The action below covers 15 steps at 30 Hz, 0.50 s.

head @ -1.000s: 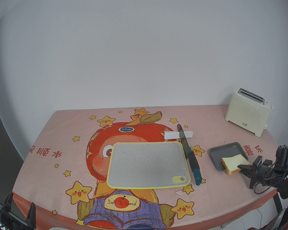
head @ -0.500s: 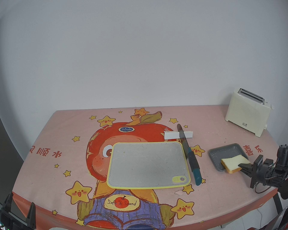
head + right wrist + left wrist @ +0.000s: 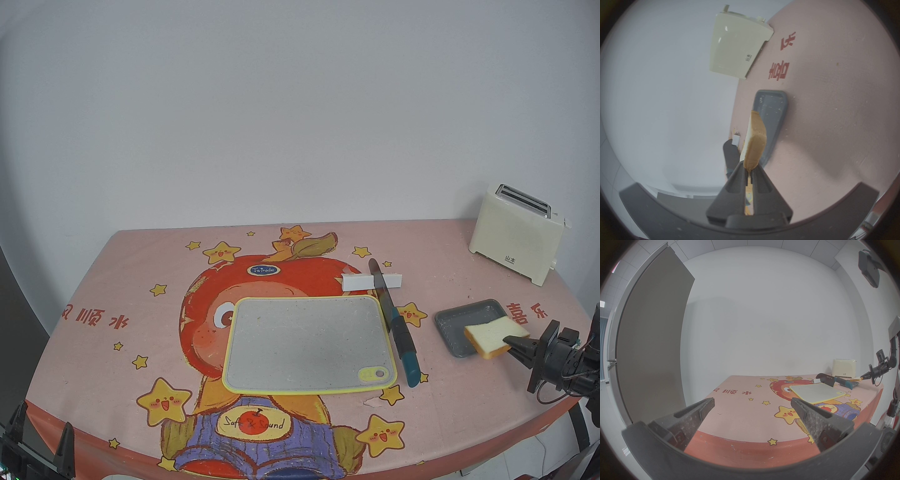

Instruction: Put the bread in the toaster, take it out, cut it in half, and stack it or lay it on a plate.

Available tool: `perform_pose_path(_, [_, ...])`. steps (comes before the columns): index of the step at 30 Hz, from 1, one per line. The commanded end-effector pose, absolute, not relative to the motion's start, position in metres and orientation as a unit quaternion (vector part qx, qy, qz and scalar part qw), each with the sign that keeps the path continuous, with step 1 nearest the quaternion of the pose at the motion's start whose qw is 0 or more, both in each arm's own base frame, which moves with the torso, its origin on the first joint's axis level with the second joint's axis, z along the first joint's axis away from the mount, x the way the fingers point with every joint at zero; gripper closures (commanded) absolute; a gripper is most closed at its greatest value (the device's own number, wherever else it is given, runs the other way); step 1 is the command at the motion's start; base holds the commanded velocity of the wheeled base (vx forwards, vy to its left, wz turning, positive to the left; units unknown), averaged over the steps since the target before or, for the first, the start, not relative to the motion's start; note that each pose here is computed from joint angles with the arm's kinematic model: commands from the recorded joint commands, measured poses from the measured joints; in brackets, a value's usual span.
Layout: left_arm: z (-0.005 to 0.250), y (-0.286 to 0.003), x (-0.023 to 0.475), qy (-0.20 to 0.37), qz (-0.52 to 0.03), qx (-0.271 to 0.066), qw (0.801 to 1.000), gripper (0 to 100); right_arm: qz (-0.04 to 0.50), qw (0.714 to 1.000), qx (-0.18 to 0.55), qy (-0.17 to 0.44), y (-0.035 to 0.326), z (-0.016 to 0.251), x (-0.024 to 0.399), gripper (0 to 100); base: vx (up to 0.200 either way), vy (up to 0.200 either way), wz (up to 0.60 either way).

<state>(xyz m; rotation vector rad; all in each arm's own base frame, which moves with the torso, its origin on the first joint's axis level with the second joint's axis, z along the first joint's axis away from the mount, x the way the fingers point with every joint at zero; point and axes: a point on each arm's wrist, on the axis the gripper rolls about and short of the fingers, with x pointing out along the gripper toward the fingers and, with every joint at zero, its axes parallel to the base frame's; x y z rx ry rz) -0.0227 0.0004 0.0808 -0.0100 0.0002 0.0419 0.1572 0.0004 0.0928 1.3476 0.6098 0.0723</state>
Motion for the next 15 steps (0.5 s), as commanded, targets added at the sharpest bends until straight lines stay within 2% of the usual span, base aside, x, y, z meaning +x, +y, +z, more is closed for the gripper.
perform_pose_path(1, [0.0757,0.0003,-0.0222,0.004,0.021,-0.005,1.000,0,0.066,0.734,0.640,0.219,0.0003,0.1153,0.1331,100,0.000,0.000,0.00])
perform_pose_path(8, [0.0757,0.0003,-0.0222,0.004,0.021,-0.005,1.000,0,0.047,0.735,0.647,0.198,-0.0072,0.1166,0.1311,100,0.000,0.000,0.00])
perform_pose_path(15, [0.0757,0.0003,-0.0222,0.004,0.021,-0.005,1.000,0,0.050,0.730,0.650,0.206,-0.0075,0.1156,0.1311,100,0.000,0.000,0.00])
